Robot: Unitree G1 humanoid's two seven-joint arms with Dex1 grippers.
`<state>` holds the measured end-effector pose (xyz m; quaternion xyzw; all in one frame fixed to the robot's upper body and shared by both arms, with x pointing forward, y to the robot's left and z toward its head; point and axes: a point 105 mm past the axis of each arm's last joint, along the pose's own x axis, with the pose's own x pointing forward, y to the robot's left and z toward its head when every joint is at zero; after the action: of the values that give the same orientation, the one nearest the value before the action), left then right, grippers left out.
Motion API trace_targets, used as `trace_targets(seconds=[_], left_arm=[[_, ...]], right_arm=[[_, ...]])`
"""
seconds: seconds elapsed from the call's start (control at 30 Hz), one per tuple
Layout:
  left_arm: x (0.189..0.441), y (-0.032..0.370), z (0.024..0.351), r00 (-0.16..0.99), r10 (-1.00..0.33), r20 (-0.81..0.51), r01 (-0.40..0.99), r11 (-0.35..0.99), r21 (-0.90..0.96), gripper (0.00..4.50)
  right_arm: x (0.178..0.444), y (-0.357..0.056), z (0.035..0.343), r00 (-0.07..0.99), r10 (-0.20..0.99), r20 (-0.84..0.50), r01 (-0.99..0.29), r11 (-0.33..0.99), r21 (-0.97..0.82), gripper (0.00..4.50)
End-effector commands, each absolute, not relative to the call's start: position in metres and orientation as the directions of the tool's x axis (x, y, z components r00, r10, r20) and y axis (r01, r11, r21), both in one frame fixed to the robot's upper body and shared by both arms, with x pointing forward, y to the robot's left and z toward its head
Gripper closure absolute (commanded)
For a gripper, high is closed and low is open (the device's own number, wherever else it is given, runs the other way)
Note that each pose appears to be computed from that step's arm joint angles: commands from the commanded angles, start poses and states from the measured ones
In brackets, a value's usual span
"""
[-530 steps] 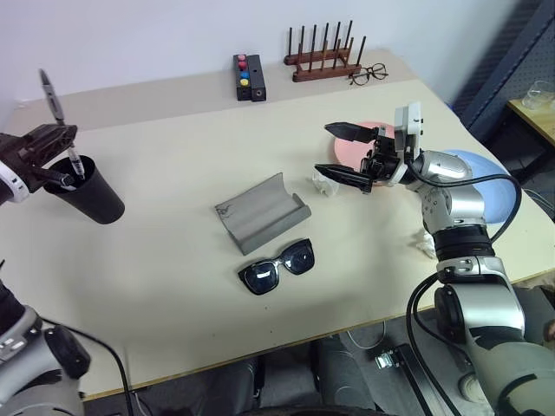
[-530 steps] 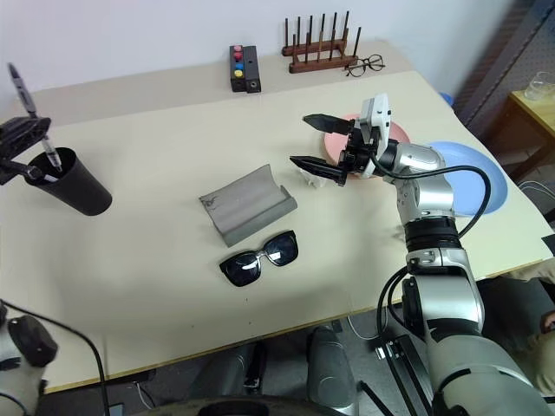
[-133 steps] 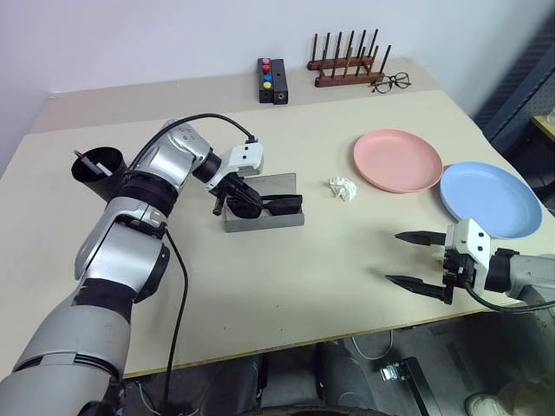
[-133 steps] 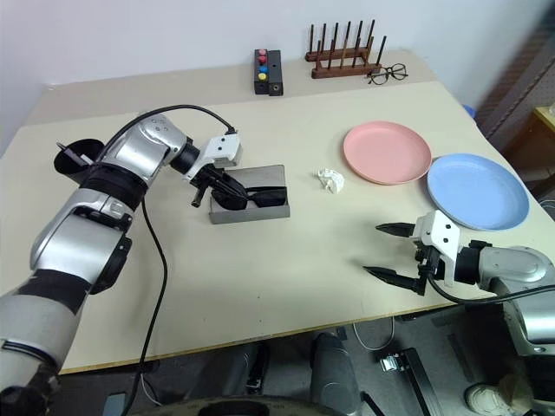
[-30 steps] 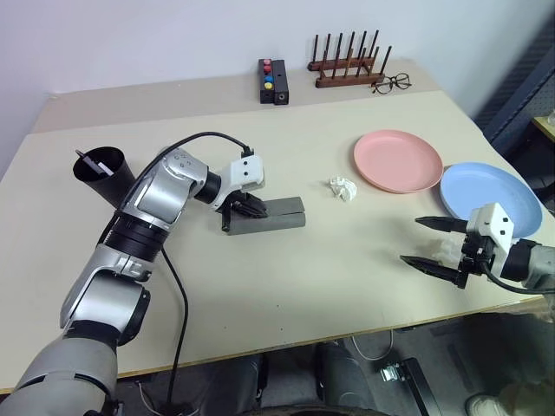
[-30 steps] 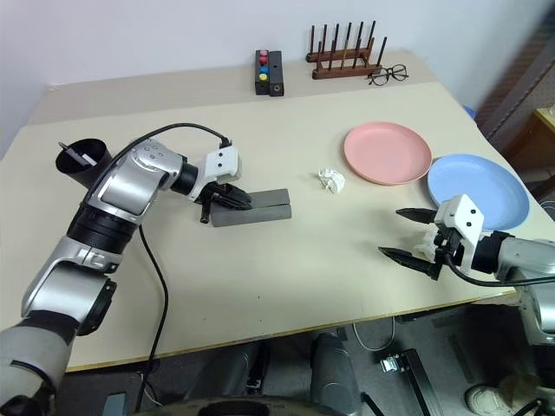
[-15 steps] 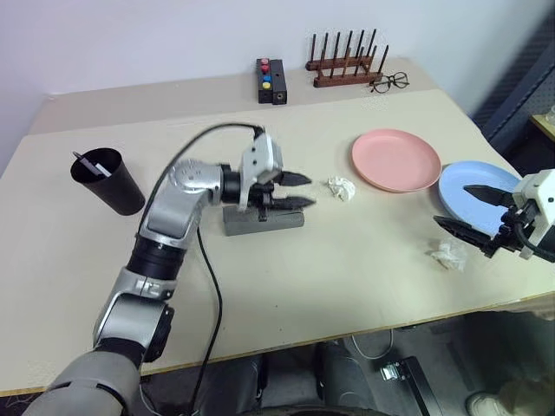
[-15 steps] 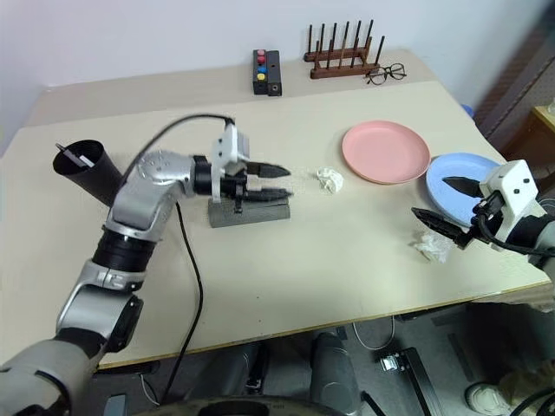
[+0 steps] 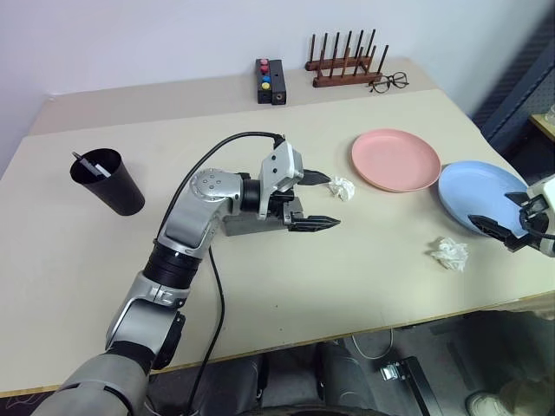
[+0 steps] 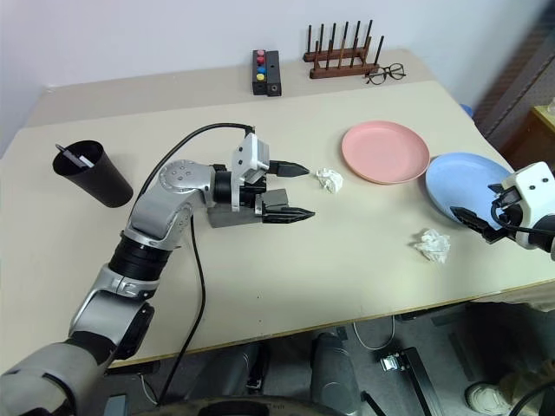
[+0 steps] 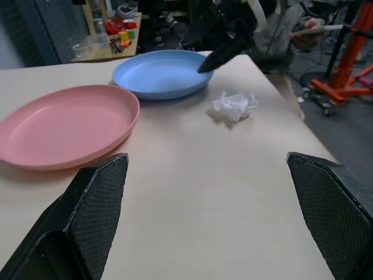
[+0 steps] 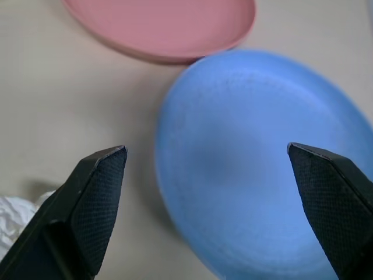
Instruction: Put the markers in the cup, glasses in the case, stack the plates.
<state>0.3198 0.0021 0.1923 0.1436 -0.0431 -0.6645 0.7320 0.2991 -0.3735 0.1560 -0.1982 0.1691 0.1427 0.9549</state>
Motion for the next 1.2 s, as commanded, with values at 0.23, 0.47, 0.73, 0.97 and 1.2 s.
trace_targets(seconds=[0.23, 0.47, 0.73, 0.97, 1.2], left_arm=[[0.312, -0.011, 0.200, 0.126, -0.988, -0.094, 0.936, 0.087, 0.341, 0.06], [0.312, -0.009, 0.201, 0.151, -0.983, -0.109, 0.926, 0.102, 0.365, 0.06], [0.308, -0.007, 0.199, 0.172, -0.978, -0.117, 0.924, 0.119, 0.363, 0.06], [0.307, -0.007, 0.199, 0.183, -0.976, -0.117, 0.924, 0.130, 0.359, 0.00], [0.309, -0.005, 0.201, 0.200, -0.973, -0.118, 0.921, 0.145, 0.362, 0.00]], right_arm=[[0.310, -0.350, 0.151, 0.844, 0.343, -0.412, -0.475, 0.835, -0.278, 0.00], [0.320, -0.344, 0.139, 0.829, 0.356, -0.431, -0.493, 0.830, -0.263, 0.00], [0.325, -0.340, 0.132, 0.810, 0.371, -0.454, -0.515, 0.820, -0.249, 0.00], [0.328, -0.340, 0.128, 0.808, 0.365, -0.463, -0.515, 0.819, -0.252, 2.83], [0.330, -0.339, 0.125, 0.813, 0.353, -0.463, -0.509, 0.817, -0.271, 4.47]])
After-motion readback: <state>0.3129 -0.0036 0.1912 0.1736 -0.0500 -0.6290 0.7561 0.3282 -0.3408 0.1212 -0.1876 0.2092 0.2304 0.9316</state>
